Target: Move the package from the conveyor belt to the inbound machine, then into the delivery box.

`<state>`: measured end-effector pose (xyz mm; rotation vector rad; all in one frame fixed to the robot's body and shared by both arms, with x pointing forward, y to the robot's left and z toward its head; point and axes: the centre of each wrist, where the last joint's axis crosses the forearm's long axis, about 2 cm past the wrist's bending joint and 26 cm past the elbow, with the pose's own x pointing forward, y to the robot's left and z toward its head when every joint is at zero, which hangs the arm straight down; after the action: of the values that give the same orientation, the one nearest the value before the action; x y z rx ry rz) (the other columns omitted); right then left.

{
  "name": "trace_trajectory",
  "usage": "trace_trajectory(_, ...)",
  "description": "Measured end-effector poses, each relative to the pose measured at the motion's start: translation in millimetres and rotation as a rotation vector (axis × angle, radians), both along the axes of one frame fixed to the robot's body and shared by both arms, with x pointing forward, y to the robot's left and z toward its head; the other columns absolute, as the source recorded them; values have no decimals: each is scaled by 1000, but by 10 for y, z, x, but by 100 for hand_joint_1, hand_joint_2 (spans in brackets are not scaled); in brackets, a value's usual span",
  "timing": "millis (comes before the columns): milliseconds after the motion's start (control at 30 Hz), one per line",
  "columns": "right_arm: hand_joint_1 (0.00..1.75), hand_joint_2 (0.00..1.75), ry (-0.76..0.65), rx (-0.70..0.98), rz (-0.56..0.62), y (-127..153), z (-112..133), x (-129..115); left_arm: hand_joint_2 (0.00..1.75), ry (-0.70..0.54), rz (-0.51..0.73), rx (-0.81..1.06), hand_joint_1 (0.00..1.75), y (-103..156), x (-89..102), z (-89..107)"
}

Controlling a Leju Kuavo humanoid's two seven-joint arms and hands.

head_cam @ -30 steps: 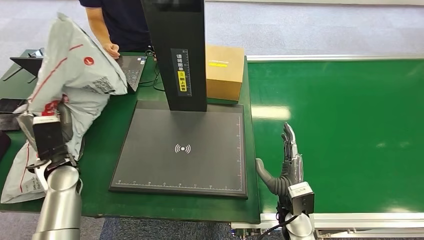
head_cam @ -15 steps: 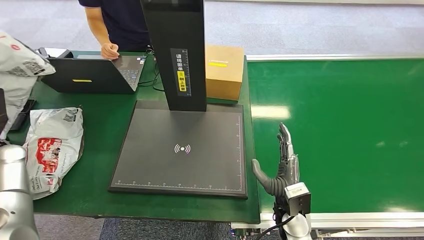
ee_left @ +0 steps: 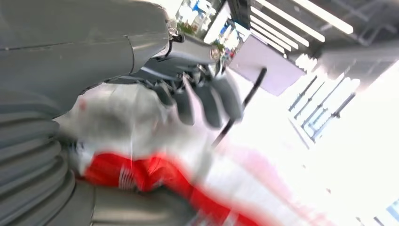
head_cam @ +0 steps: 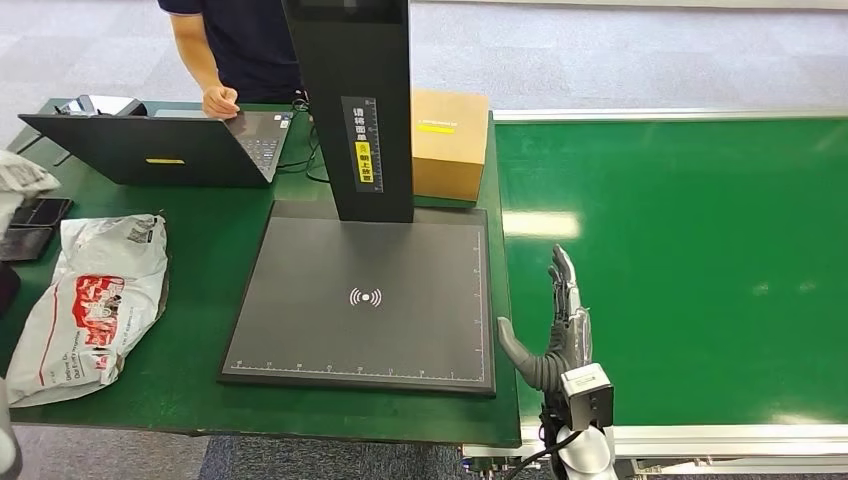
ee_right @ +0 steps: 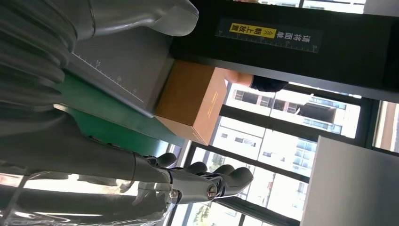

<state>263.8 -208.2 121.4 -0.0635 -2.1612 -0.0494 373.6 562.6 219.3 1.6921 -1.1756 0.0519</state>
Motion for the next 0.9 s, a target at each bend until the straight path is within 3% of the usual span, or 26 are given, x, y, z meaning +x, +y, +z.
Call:
trace_trajectory(133, 0, 175, 2, -1, 4, 4, 1, 0, 175, 19, -114, -69, 0, -41, 52, -70)
trace_trajectory(267, 0, 175, 1, -3, 16, 9, 8, 14, 175, -58, -246, -176, 0, -99, 81, -140)
trace_trajectory(400, 0, 175, -1, -8, 28, 19, 0, 33, 175, -201, -416, -386, 0, -173, 73, -248)
trace_trajectory(567, 0, 175, 3, -11, 35, 27, -25, 35, 175, -402, -624, -541, 0, -356, -75, -398)
trace_trajectory(733, 0, 175, 7, -14, 35, 29, -38, 31, 175, -497, -891, -554, 0, -877, -280, -536)
trace_trajectory(900, 0, 175, 16, -38, 35, 33, -59, 4, 175, -434, -1177, -454, 0, -1799, -429, -688)
